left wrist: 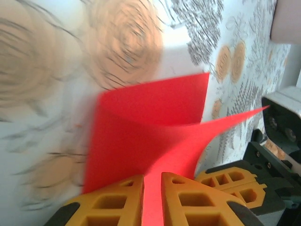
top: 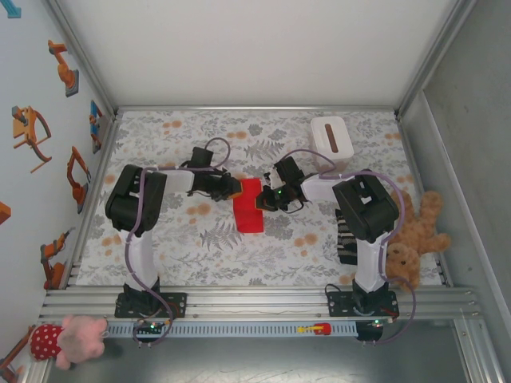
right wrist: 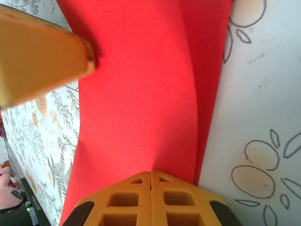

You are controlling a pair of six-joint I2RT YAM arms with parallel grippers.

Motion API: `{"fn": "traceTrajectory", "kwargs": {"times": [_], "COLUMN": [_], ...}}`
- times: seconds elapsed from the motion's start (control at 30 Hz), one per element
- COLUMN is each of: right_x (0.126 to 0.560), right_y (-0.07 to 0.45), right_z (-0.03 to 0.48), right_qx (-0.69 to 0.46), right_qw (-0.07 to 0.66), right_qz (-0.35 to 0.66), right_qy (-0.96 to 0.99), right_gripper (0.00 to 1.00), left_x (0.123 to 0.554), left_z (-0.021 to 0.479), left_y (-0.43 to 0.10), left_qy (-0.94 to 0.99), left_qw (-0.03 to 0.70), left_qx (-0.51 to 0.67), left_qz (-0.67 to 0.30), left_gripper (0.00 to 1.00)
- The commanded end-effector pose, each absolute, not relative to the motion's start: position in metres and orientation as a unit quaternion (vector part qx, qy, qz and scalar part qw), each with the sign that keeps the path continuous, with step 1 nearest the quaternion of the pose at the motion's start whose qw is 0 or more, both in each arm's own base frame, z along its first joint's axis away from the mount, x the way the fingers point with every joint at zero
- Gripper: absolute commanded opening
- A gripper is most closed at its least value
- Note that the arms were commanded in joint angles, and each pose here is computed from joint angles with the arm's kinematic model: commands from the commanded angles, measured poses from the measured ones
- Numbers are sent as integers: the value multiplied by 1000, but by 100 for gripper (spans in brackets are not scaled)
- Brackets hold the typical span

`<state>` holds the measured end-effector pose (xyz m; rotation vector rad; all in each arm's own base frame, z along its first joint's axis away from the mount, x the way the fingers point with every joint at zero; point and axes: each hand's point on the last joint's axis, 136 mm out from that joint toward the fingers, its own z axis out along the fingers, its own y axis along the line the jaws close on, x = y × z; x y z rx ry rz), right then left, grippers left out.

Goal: Fold a paper plane with a square sheet of paper (pick it up from the middle)

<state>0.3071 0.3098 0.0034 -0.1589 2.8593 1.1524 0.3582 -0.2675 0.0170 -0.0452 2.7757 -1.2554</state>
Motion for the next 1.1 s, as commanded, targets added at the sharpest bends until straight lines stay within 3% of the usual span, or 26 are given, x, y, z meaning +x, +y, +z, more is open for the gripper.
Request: {"fn": "traceTrajectory", "kwargs": {"times": [0.0,0.3,0.57,1.07], "right_x": [227,226,225,222], "right_y": [201,201,200,195], "right_z": [-105,-105,-107,-112], "right_qx": [25,28,29,28], "right_qw": [-109,-110,-112,-115], "right_qz": [124,124,123,112], "right_qy": [986,986,986,987], "right_gripper": [0,0,0,0], "left_x": [373,364,350,402], "left_z": [-6,51,28,-12], "left_y": [-223,-260,-298,-234], "left_qy": [934,909,914,936], "left_qw": [60,90,52,59], "left_qx": [-44,-7,3,-58], "left_qz": [-350,-407,-402,-343], "left_gripper": [18,17,17,16]}}
